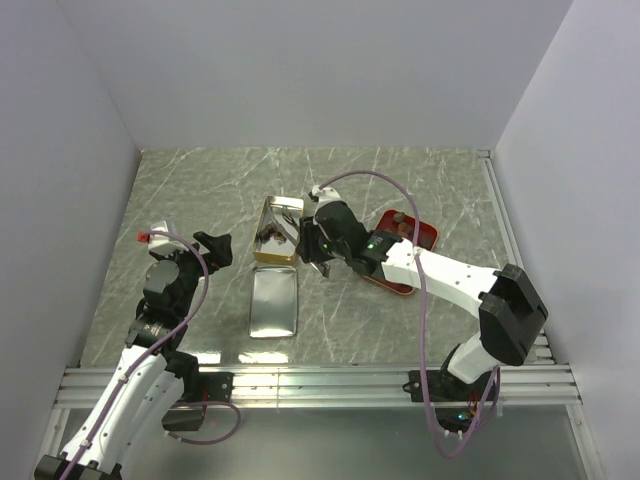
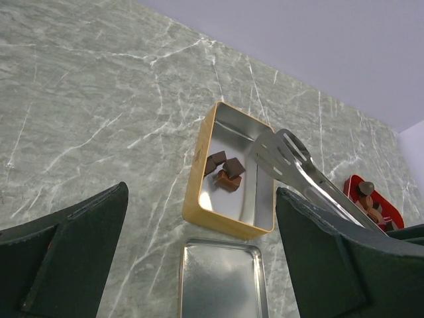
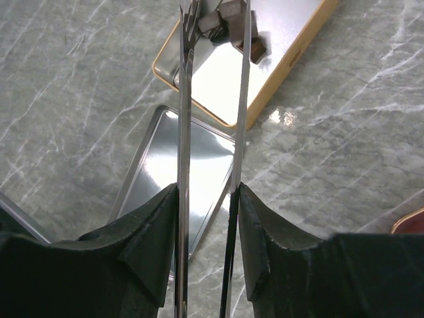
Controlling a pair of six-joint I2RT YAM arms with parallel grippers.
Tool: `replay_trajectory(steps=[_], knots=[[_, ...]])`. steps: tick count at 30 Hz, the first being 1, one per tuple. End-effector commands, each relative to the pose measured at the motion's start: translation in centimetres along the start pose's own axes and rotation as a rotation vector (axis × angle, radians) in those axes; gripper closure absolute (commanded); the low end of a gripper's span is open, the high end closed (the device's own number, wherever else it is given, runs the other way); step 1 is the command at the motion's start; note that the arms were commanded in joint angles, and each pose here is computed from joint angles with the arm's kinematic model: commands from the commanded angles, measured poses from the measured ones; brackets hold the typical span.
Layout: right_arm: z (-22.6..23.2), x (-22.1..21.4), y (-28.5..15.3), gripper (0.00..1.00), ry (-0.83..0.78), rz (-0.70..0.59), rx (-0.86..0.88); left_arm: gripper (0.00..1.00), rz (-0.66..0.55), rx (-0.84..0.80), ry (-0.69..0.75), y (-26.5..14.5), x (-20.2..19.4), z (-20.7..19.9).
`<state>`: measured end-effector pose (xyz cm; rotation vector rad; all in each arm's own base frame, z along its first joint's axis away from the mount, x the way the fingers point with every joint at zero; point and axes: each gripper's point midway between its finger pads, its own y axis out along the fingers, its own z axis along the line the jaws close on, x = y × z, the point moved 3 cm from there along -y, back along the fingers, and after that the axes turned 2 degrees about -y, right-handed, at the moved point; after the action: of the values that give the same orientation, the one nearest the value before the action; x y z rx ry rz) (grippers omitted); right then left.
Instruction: Pack the chocolate
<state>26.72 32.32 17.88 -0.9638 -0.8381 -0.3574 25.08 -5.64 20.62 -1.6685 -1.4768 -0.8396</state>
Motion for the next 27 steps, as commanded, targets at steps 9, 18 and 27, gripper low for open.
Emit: replay_trajectory(steps=[9, 18, 27], knots=[[1.3, 2.7, -0.7, 0.53, -0.016, -0.076, 0.019, 0.00, -0.028, -0.031, -0.024, 0.0, 0.5, -0.6], [-1.0, 1.8, -3.3, 0.53, -0.007, -0.086, -0.077, 0.01, -0.031, -0.037, -0.027, -0.1, 0.5, -0.7], [-5.1, -0.4, -7.5, 0.53, 0.018, -0.083, -0.218, 0.01, -0.037, -0.077, -0.036, -0.3, 0.6, -1.2]])
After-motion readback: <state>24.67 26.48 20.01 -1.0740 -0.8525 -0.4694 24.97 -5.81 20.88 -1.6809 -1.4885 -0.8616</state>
